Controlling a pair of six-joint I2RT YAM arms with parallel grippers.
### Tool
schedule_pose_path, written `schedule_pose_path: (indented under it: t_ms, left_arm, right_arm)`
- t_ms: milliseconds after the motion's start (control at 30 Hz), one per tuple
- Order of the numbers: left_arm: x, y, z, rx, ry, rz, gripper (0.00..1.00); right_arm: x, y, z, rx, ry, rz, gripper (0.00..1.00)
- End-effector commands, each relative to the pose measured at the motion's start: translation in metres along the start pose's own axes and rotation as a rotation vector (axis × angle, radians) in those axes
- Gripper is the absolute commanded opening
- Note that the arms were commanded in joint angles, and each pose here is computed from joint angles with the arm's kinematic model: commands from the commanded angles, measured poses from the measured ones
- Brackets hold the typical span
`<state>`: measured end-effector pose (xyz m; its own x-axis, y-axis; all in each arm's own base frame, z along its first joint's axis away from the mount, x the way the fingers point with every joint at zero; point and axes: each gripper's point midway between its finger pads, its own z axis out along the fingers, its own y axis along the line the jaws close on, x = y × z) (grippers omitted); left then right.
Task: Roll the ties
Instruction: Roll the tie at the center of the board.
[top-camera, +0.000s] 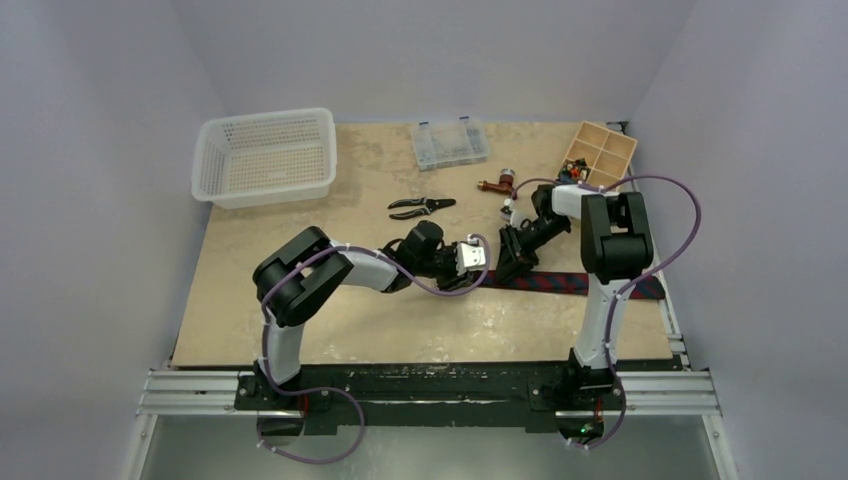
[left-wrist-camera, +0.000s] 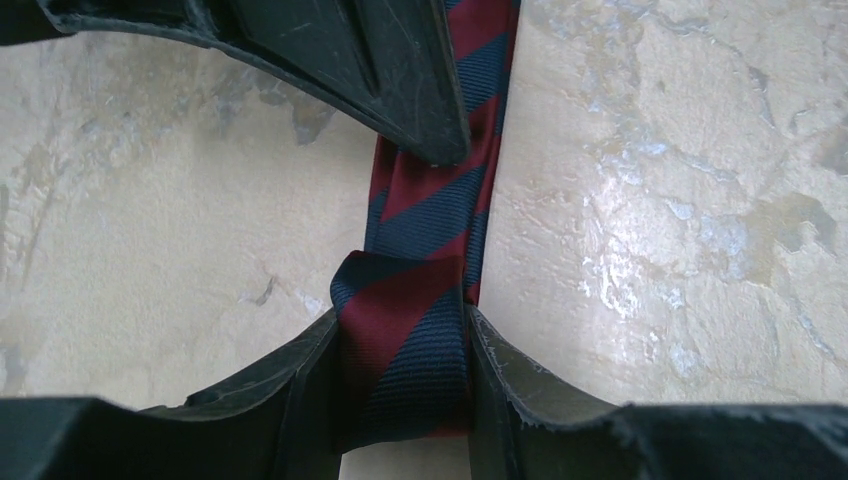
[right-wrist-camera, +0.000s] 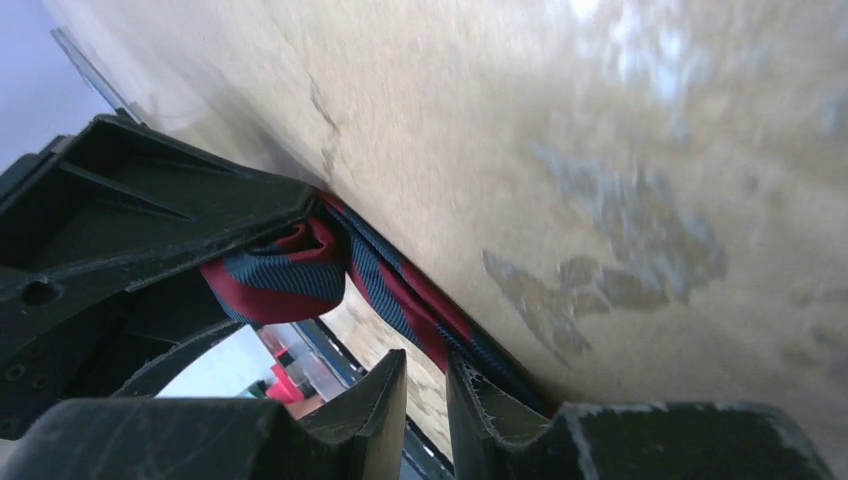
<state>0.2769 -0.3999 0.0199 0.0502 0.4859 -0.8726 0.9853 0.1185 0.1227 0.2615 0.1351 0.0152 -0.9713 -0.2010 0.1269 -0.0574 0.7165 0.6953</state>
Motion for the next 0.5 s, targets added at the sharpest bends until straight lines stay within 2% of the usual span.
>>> schedule_pose_path:
  t_ms: [0, 267, 467]
  left_arm:
    - [0.067, -0.006, -0.029, -0.029, 0.246, -0.097, 0.05]
    - [0.019, -0.001, -0.035, 0.028, 0.121, -0.019, 0.10]
    - [0.035, -0.008, -0.035, 0.104, 0.202, 0.051, 0.11]
  right_arm:
    - [-0.045, -0.040, 0.001, 0.173, -0.078, -0.114, 0.23]
    - [-0.056, -0.048, 0.005, 0.214, -0.066, -0.174, 0.22]
    - [-0.050, -0.037, 0.006, 0.189, -0.049, -0.222, 0.25]
